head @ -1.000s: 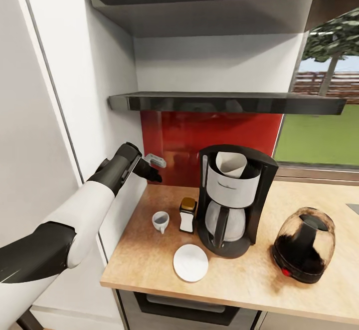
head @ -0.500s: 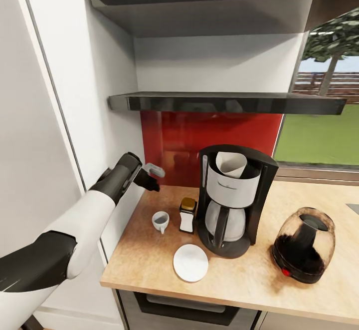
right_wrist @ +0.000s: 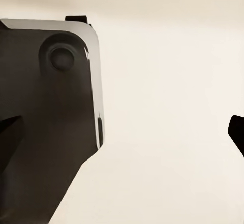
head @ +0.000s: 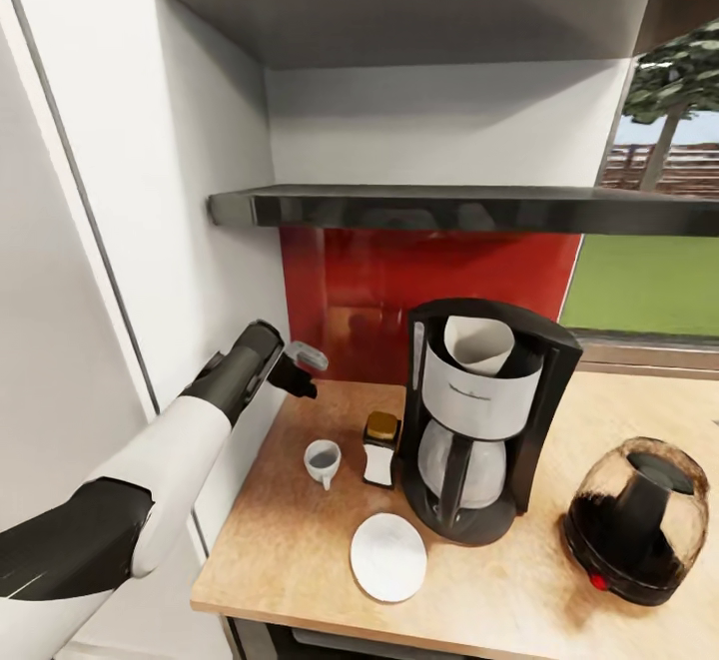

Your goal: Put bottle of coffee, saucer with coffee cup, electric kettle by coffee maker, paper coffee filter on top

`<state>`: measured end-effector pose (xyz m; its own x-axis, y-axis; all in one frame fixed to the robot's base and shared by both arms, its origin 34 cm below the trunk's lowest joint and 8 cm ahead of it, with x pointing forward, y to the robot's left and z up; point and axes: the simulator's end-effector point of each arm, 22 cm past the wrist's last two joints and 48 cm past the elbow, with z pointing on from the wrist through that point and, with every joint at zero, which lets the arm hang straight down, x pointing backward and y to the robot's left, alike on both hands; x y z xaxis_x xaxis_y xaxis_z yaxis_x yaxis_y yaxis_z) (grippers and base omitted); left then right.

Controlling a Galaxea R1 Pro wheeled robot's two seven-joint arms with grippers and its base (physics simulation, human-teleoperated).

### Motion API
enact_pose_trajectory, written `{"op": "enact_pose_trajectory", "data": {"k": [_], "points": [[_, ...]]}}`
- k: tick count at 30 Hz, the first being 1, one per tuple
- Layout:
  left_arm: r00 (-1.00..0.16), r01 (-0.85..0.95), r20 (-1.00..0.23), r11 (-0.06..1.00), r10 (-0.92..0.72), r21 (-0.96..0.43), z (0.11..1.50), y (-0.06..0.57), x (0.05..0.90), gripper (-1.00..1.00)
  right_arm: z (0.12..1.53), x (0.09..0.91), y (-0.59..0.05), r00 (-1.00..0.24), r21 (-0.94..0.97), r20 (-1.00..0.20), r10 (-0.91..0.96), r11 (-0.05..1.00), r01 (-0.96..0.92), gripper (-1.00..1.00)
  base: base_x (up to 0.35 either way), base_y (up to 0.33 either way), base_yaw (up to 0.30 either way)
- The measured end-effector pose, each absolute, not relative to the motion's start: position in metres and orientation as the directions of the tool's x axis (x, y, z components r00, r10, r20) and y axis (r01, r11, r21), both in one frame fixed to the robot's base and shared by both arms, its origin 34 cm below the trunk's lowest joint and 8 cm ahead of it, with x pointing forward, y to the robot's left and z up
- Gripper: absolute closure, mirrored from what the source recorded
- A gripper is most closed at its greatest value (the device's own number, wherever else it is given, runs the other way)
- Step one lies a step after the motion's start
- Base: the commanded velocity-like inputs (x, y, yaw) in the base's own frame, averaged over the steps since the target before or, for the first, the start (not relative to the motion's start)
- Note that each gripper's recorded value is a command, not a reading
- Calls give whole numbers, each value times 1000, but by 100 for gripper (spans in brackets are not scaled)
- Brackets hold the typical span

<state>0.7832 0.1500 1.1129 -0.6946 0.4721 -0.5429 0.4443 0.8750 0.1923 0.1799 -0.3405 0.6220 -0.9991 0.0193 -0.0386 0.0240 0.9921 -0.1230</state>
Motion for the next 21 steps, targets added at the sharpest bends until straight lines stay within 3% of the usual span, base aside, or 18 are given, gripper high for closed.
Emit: {"op": "enact_pose_trajectory", "data": {"k": [7, 15, 21], "points": [[-704, 437, -523, 873, 481, 215, 1100, 157, 779, -100, 621, 180, -336, -999, -118, -38, 19, 993, 23, -100, 28, 5, -8], [-705, 436, -520, 873, 482, 219, 1098, 158, 779, -100, 621, 180, -335, -999, -116, -38, 19, 993, 23, -100, 1, 0, -193], [-708, 430, -519, 875, 479, 222, 1098, 163, 780, -100, 621, 180, -335, -999, -115, -38, 20, 993, 25, -100, 0, 0, -34]]}}
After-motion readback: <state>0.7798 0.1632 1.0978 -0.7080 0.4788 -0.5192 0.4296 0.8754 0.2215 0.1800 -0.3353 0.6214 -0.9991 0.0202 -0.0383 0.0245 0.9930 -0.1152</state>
